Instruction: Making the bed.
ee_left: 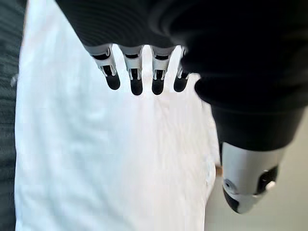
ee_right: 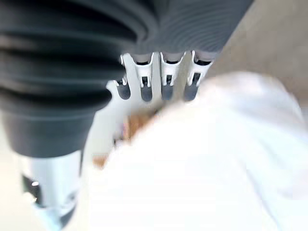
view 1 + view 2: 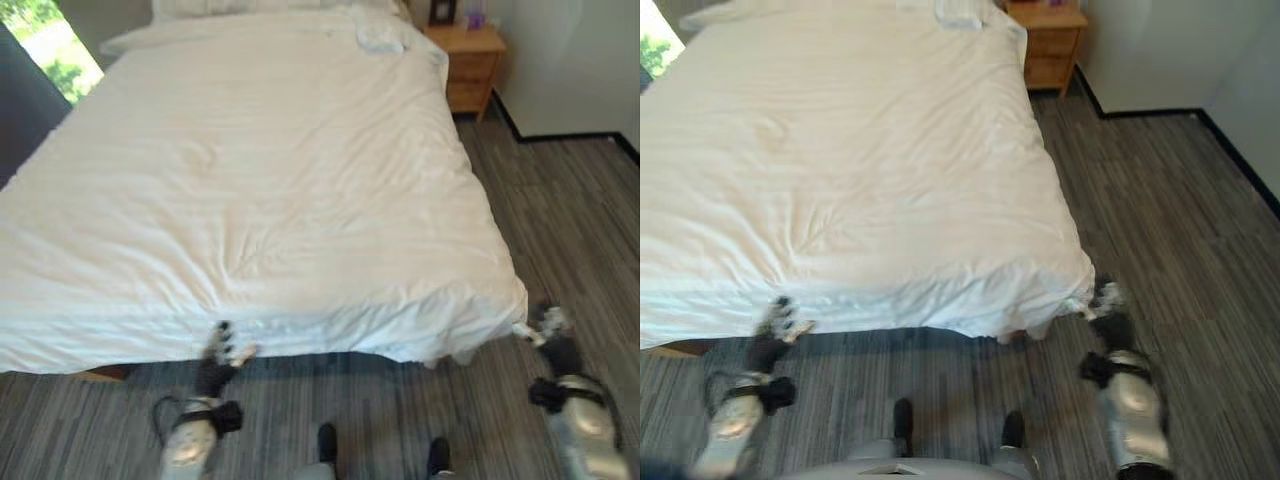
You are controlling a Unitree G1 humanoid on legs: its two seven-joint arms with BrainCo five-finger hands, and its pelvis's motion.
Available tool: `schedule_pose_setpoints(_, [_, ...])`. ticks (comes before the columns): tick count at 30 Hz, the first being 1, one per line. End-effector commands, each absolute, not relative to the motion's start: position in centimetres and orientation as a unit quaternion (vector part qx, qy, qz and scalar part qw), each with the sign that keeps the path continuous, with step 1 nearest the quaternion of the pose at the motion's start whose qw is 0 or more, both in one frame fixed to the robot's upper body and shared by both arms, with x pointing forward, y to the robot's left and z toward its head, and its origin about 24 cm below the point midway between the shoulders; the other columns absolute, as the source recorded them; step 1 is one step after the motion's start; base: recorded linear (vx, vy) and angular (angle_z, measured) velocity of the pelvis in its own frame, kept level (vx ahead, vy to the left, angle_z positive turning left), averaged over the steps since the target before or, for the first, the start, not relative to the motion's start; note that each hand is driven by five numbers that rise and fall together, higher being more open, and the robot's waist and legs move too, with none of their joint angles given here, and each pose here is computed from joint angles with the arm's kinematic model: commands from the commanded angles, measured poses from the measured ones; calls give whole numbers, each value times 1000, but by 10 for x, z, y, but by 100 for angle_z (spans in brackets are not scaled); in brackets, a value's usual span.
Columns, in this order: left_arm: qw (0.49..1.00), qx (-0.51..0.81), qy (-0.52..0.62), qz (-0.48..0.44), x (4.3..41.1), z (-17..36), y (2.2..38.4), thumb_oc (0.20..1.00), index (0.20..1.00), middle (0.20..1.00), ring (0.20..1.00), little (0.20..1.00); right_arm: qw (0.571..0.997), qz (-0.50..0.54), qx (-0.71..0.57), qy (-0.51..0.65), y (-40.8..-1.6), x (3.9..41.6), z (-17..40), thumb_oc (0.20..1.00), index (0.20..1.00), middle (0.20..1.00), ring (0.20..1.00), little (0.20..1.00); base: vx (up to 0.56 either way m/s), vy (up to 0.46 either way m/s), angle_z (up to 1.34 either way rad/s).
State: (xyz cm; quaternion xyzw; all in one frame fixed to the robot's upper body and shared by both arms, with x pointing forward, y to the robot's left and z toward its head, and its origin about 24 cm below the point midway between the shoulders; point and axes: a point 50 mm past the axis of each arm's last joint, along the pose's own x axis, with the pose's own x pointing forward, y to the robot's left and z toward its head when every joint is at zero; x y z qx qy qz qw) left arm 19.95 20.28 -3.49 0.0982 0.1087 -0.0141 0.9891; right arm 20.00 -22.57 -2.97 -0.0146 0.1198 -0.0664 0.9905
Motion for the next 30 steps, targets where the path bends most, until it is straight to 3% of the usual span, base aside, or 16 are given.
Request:
schedule_pose_setpoints(1, [980, 169, -11, -100, 248, 5, 155, 1000, 1000, 1000, 1000, 1000, 992, -50, -89, 74, -211, 212, -14, 1000, 1000, 1000, 1000, 1000, -91, -104, -17])
schedule_pose_setpoints(5, [972, 170, -84, -138, 263, 35, 127, 1000, 1000, 1000, 1000, 1000, 989, -44, -126, 66, -205, 226, -11, 1000, 1000, 1000, 1000, 1000, -115, -114, -90])
schedule_pose_setpoints(6, [964, 190, -94, -161, 265, 37, 118, 1000, 1000, 1000, 1000, 1000, 980, -24, -189, 56, -200, 232, -7, 1000, 1000, 1000, 1000, 1000, -65, -174, -154])
schedule_pose_setpoints(11, [974, 163, -69, -143, 268, 26, 109, 1000, 1000, 1000, 1000, 1000, 943, 35, -331, 20, -189, 239, 2, 1000, 1000, 1000, 1000, 1000, 53, -253, -130])
schedule_pose_setpoints(14, [989, 83, -56, -111, 272, 28, 105, 1000, 1000, 1000, 1000, 1000, 944, 70, -324, -7, -173, 239, 10, 1000, 1000, 1000, 1000, 1000, 41, -237, -155])
schedule_pose_setpoints(19, [996, 13, -51, -79, 269, 28, 105, 1000, 1000, 1000, 1000, 1000, 934, 74, -350, 10, -180, 230, 4, 1000, 1000, 1000, 1000, 1000, 93, -152, -165])
schedule_pose_setpoints(27, [996, 27, -44, -74, 267, 23, 97, 1000, 1000, 1000, 1000, 1000, 926, 44, -374, -24, -187, 245, 18, 1000, 1000, 1000, 1000, 1000, 382, 19, -132])
schedule_pose_setpoints(30, [997, 15, -37, -68, 270, 23, 96, 1000, 1000, 1000, 1000, 1000, 930, 14, -366, -44, -188, 258, 30, 1000, 1000, 1000, 1000, 1000, 491, 80, 15])
